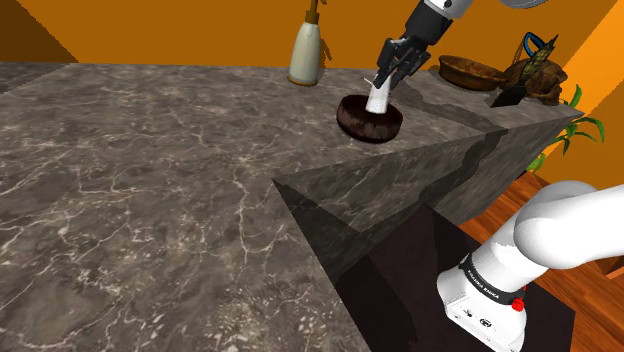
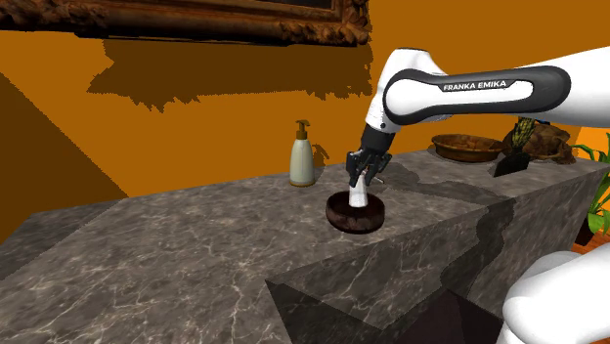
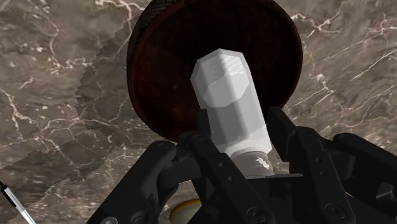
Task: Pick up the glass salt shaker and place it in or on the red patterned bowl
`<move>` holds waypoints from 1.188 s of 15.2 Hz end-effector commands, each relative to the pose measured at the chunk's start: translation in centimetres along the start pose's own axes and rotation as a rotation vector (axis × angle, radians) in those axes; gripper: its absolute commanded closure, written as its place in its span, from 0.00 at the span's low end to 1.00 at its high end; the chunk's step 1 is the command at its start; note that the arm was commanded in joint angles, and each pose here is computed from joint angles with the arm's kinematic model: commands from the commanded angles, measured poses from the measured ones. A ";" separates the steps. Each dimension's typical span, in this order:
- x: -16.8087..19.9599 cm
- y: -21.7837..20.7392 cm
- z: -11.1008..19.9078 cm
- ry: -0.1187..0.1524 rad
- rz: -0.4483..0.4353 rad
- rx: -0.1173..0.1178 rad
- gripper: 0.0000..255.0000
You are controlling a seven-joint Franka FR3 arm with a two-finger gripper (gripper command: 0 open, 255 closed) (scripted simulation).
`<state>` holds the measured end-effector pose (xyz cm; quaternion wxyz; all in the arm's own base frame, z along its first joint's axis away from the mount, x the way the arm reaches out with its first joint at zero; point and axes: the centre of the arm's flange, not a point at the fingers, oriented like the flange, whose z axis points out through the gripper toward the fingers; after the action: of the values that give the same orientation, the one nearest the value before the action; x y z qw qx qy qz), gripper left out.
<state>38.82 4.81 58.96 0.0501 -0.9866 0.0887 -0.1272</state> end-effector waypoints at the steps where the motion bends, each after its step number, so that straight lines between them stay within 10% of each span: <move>1: 0.0 0.0 0.0 0.000 0.000 0.000 0.00; 18: 0.0 0.0 -5.0 0.000 0.000 0.000 0.00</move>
<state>37.52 4.43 63.77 0.0501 -0.9866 0.0887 -0.1273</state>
